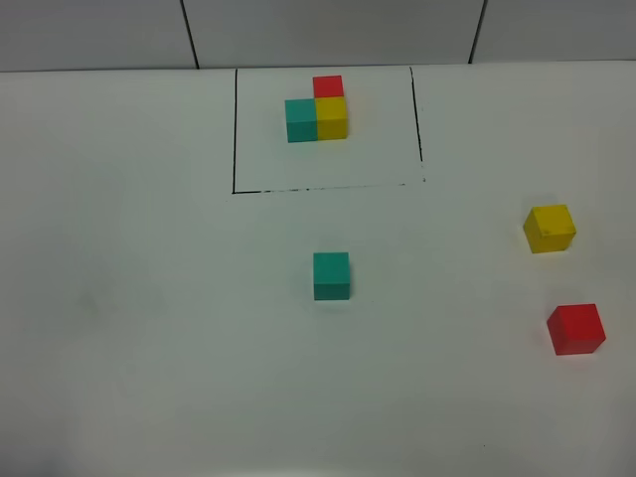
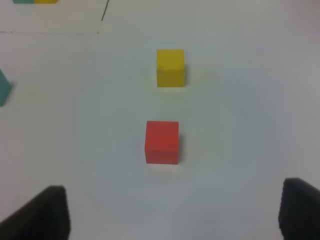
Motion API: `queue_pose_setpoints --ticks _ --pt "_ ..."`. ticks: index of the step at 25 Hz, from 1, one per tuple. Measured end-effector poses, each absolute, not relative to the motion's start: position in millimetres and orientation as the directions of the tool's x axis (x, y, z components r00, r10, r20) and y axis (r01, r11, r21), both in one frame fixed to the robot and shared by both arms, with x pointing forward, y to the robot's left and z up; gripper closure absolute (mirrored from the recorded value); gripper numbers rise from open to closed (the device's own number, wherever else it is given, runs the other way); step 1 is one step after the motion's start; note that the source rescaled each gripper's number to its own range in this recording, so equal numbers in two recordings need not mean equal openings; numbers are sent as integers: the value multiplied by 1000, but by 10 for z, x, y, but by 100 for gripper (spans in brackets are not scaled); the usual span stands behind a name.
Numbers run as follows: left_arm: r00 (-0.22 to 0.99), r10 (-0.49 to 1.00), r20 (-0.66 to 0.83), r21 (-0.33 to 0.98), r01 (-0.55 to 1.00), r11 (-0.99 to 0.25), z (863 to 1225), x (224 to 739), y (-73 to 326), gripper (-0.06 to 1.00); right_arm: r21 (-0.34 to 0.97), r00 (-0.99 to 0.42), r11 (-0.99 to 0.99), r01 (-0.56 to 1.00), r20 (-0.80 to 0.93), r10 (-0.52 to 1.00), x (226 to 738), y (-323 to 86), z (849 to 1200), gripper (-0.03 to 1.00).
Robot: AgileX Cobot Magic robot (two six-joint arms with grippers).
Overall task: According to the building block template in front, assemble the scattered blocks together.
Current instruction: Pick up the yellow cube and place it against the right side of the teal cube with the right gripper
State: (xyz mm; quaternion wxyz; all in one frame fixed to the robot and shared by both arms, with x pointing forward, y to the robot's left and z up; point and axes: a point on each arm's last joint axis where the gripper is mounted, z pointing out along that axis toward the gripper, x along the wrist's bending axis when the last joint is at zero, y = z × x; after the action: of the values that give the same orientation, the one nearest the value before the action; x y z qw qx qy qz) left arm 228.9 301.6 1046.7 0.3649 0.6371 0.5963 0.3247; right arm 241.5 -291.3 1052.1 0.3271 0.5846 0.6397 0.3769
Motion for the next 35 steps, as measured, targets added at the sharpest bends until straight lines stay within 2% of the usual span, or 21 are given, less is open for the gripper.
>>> queue_pose_setpoints --ticks 9,28,31,35 --pt "22 1000 -20 852 523 6 10467 2289 3011 15 865 -103 32 501 22 994 2415 -2913 10521 25" --pt "19 1000 -18 852 523 5 10467 2289 3011 15 858 -105 31 512 26 994 2409 -2910 10532 25" --pt "19 1000 -18 852 523 5 10467 2289 3011 15 821 -112 25 571 47 993 2483 -2893 10556 25" --pt "19 1000 -18 852 523 5 10467 2289 3011 15 691 -110 26 722 77 991 2771 -2872 10525 25"
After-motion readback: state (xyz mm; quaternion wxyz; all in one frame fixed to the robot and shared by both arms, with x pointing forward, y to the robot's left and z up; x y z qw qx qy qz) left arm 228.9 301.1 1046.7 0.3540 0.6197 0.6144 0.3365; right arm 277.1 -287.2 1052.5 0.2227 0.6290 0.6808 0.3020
